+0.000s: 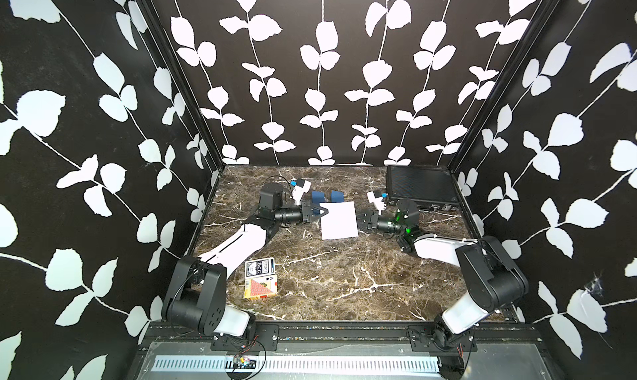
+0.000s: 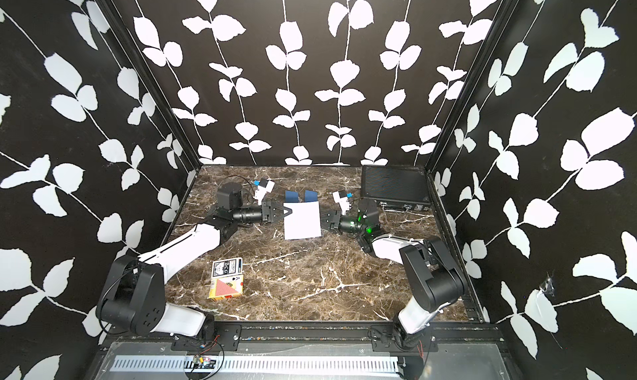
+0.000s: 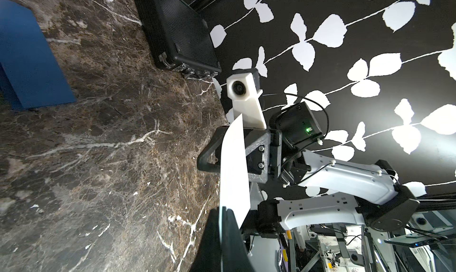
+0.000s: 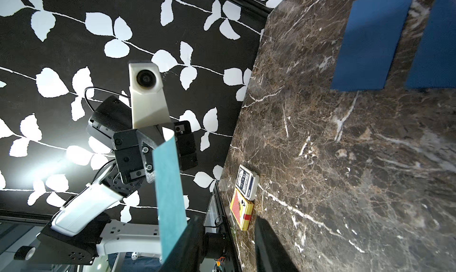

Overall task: Fold the square paper along the opposite sides
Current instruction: Fold the paper.

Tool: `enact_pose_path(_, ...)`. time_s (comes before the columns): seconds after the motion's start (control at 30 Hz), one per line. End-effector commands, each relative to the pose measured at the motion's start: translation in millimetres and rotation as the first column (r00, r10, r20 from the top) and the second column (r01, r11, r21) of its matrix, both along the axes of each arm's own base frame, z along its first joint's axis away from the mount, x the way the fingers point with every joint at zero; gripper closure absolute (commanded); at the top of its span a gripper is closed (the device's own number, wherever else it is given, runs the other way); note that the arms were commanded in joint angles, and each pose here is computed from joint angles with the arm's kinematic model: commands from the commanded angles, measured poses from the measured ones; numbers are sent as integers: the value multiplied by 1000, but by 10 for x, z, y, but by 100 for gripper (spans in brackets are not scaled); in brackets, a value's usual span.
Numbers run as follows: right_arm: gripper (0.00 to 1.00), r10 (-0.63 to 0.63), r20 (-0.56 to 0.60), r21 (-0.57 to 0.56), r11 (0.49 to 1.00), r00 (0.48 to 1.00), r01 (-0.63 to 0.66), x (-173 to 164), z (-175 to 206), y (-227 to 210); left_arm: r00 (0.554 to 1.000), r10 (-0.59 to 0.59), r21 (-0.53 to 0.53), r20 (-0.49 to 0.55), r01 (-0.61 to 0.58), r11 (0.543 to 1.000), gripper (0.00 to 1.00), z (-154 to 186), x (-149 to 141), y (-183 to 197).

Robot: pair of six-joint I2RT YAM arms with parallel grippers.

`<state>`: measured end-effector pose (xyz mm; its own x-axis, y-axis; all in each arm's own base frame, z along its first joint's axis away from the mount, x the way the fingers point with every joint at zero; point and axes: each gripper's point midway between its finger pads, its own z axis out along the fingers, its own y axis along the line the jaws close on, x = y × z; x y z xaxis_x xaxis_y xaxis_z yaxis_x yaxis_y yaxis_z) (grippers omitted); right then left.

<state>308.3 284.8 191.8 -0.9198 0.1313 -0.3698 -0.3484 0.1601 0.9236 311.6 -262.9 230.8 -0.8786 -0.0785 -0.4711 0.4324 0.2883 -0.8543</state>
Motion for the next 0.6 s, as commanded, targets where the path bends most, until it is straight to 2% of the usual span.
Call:
enact_pose_path(0.0, 61, 5, 49, 6, 1000, 999, -5, -102, 142, -43, 1000, 6, 10, 9, -6, 1000, 100, -45, 29, 23)
enact_pose_path(0.1, 59, -3, 64, 11, 1000, 998, 2, -137, 229, -65, 1000, 6, 12, 9, -6, 1000, 100, -55, 31, 23)
enact_pose_path(0.37, 42, -15, 82, 33, 999, 996, 13, -172, 386, -67, 1000, 9, 7, 23, -9, 1000, 100, 21, 49, 20)
enact_pose_path(0.57, 40, 23, 107, 15, 1000, 994, -24, -262, 426, 113, 1000, 5, -22, 21, -4, 1000, 100, 73, 40, 8)
